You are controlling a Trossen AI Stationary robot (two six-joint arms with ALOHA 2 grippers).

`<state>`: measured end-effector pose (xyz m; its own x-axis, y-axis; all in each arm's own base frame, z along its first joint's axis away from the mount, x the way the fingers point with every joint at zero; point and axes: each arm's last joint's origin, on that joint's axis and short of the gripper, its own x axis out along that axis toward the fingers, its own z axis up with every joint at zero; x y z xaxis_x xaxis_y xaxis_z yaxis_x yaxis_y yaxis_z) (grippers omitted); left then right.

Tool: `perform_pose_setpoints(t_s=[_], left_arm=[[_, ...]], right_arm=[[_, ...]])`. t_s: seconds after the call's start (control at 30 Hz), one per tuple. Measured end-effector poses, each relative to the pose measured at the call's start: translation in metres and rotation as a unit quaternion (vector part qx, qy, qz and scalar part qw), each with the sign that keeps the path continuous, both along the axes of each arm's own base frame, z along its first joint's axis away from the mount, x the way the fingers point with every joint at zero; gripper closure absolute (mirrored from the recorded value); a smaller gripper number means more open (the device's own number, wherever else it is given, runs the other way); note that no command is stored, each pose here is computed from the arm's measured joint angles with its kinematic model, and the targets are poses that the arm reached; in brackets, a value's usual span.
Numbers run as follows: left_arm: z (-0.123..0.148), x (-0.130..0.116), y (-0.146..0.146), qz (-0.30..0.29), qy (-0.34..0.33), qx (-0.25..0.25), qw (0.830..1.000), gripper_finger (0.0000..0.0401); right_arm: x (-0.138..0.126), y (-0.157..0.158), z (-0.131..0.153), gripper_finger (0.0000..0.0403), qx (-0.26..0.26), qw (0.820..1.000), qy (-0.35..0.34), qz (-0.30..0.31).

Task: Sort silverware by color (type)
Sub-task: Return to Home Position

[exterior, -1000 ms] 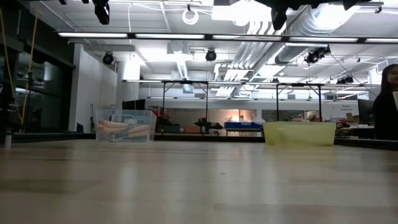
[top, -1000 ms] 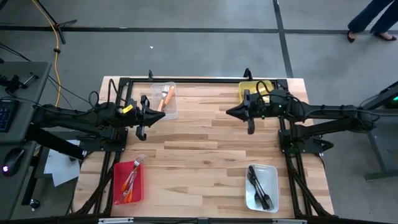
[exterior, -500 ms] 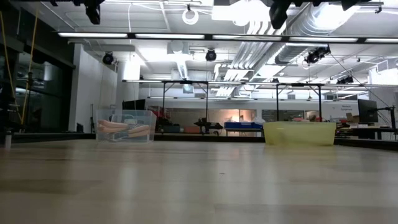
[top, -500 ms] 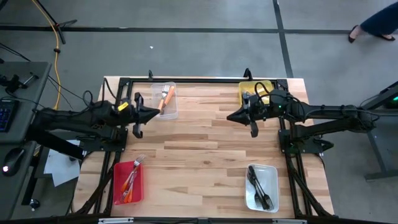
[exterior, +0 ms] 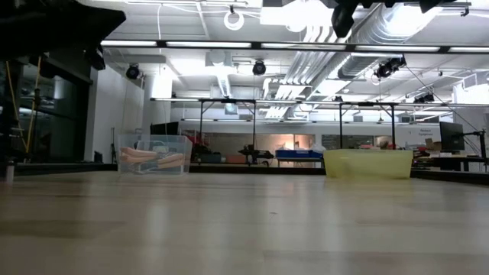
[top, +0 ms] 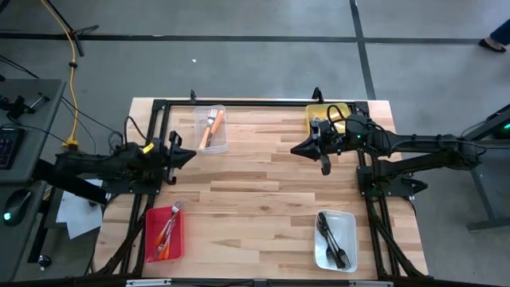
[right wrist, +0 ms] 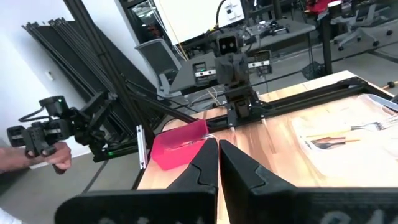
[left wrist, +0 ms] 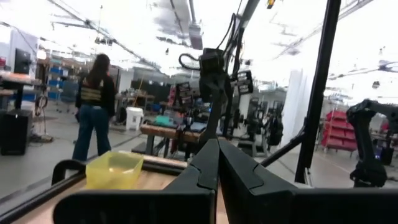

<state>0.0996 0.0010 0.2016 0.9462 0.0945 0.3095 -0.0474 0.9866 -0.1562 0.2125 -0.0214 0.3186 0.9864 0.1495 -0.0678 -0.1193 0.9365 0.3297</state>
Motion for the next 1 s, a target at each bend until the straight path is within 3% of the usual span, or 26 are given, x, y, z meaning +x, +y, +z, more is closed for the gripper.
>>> perform_pose_setpoints(t_s=[0.17, 0.37, 0.7, 0.83, 1.0], left_arm=[[-0.006, -0.006, 0.0, -0.006, 0.004, -0.004, 1.0, 0.0401], [-0.01, -0.005, 0.0, -0.016, 0.021, -0.052, 0.998, 0.0401], [-0.016, -0.003, 0.0, -0.017, 0.057, -0.063, 0.996, 0.04], [-0.017, -0.003, 0.0, -0.017, 0.058, -0.063, 0.996, 0.04], [-0.017, -0.003, 0.0, -0.017, 0.059, -0.062, 0.996, 0.04]], right_arm=[[0.0, -0.002, 0.0, 0.0403, -0.001, 1.0, 0.0, -0.011], [-0.006, -0.001, 0.004, 0.0403, -0.017, 1.0, -0.011, -0.009], [-0.062, 0.008, 0.014, 0.0403, -0.084, 0.996, 0.009, 0.008], [-0.086, 0.011, 0.021, 0.0403, -0.118, 0.993, -0.017, 0.005], [-0.086, 0.008, 0.026, 0.0403, -0.163, 0.984, -0.041, -0.051]])
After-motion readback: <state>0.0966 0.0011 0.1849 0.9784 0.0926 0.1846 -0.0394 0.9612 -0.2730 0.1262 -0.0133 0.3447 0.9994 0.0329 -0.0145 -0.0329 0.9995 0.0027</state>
